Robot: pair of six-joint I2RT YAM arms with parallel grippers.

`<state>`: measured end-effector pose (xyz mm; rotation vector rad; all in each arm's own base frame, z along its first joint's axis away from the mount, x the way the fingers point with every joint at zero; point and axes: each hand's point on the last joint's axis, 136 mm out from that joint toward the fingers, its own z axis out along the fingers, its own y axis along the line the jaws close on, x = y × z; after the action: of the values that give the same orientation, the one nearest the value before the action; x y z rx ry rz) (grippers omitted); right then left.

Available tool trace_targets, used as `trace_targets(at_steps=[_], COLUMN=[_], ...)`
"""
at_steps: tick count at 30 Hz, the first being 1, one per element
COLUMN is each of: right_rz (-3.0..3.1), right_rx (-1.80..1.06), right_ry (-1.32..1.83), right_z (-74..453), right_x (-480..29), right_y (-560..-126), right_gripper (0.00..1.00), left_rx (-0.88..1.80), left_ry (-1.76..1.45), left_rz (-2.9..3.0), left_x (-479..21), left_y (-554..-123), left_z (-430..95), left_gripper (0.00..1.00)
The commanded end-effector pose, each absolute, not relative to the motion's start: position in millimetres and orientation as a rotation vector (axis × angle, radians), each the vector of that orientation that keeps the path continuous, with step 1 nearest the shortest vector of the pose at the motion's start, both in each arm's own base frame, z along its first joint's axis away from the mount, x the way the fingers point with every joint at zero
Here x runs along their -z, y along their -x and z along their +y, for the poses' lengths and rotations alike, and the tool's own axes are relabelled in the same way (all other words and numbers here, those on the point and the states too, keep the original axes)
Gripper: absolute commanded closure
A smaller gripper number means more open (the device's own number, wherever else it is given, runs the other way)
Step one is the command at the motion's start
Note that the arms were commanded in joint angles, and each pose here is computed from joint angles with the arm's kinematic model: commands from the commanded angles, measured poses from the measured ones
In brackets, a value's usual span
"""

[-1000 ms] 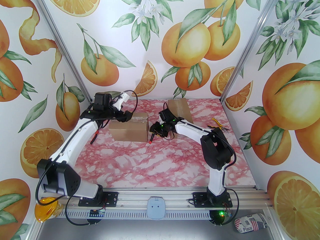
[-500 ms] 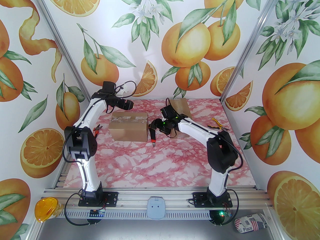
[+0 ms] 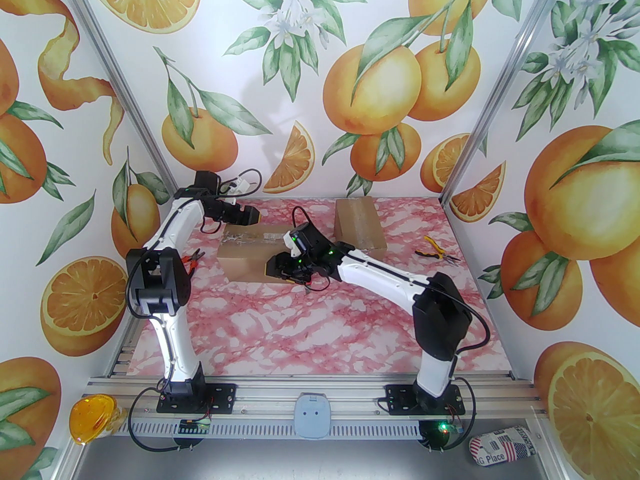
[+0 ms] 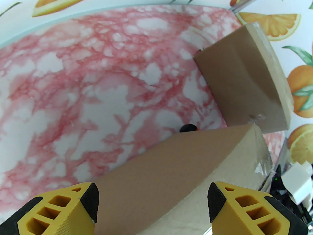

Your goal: Unpack the express box

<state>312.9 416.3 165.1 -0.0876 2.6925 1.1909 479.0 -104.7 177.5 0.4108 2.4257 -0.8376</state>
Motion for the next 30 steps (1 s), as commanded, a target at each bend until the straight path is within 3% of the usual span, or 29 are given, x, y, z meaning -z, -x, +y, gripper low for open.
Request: trace_targets(at_steps=[1,9,17,21,30], right_rz=[2.518,2.445,2.422,2.430,2.404], right_rx=[-1.254,-1.253,-1.289,-1.159,-0.729], right_ry=[0.028,-0.045,0.069,0.067,0.217], right_z=[437,428,459,451,418], right_x=[-190,-200,-199,-199,-221], right_y=[-363,-397,-417,-423,-404], right_gripper=[0.35,0.32,0.30,0.29,0.28], left_rx=[0.924,0.889,0.986,0.984,0.661], left_ry=[-0.245,-0.209,-0.013,0.016,0.115], left_rz=[2.415,2.432,2.469,2.456,2.543], left_x=[-197,-205,-189,-190,-181], left_y=[-436,-370,-326,-321,-343], left_z=[-85,-82,-90,-91,-55], left_gripper=[0.25,0.25,0.27,0.27,0.30])
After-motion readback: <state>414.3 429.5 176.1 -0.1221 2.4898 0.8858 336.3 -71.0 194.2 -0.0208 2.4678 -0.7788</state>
